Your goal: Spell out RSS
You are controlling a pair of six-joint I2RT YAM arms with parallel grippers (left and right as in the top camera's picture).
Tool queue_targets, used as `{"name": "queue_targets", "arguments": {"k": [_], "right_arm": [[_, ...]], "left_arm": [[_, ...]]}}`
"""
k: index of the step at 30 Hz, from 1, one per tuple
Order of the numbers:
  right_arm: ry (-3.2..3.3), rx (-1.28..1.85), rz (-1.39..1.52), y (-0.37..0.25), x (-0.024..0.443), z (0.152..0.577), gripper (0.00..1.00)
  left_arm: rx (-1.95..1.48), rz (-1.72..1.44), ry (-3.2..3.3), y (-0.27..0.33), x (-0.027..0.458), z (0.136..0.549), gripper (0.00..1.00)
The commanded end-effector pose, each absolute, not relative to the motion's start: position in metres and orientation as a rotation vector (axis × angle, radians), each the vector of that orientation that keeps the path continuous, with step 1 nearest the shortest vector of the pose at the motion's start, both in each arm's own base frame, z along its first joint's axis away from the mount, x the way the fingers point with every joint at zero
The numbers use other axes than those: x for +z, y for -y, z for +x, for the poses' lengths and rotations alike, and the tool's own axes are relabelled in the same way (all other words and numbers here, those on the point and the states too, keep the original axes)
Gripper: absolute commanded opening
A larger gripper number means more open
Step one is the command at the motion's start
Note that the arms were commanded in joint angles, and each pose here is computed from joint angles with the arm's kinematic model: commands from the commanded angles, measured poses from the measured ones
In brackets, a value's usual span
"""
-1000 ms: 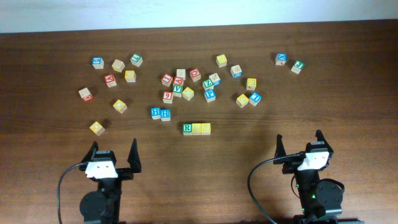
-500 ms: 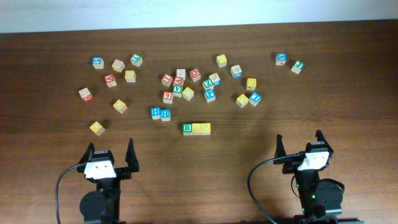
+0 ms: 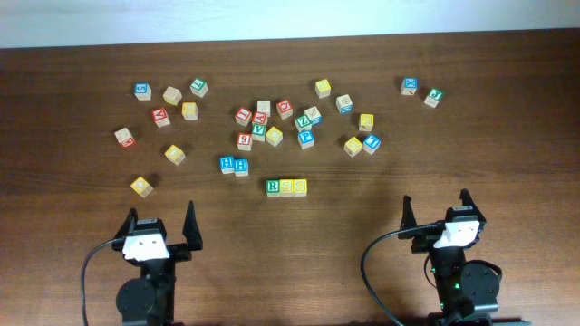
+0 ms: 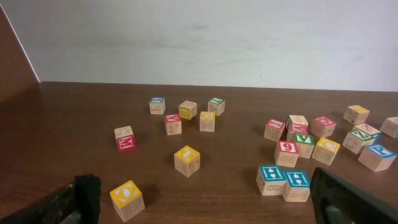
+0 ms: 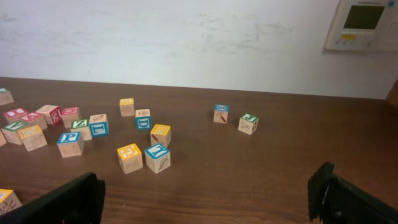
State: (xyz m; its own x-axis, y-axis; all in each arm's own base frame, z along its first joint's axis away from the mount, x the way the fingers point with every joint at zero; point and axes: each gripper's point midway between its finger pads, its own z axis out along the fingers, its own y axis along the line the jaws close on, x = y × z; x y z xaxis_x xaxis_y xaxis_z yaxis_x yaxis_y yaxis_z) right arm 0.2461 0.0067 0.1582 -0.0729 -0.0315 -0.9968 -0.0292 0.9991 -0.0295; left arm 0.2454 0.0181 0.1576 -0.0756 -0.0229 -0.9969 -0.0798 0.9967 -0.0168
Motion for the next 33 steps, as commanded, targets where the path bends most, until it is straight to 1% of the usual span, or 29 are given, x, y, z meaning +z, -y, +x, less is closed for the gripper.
{"name": "queue_targets", "arguments": {"k": [1, 7, 9, 13, 33], "right_arm": [[-1.649, 0.0, -0.043, -0.0067, 0.1555, 0.2459, 0.98], [-1.649, 0.0, -0.042, -0.0067, 0.1555, 0.2459, 0.98], [-1.648, -0.023, -0.02, -0.0018, 0.1559, 0.246, 0.98], [-1.65, 0.025, 0.038, -0.0012, 0.1554, 0.2459, 0.98], [-1.648, 0.027, 0.035, -0.0016, 0.156, 0.246, 0.98]], "left_arm": [[0.072, -0.073, -1.649, -0.0207, 0.1561, 0.245, 0.99], [0.072, -0.073, -1.649, -0.0207, 0.1561, 0.245, 0.99], [0.072, -0.072, -1.649, -0.0207, 0.1561, 0.245, 0.99], [0.072, -0.073, -1.649, -0.0207, 0.1561, 0.245, 0.99], [0.072, -0.073, -1.649, -0.0207, 0.1561, 0.245, 0.99]]}}
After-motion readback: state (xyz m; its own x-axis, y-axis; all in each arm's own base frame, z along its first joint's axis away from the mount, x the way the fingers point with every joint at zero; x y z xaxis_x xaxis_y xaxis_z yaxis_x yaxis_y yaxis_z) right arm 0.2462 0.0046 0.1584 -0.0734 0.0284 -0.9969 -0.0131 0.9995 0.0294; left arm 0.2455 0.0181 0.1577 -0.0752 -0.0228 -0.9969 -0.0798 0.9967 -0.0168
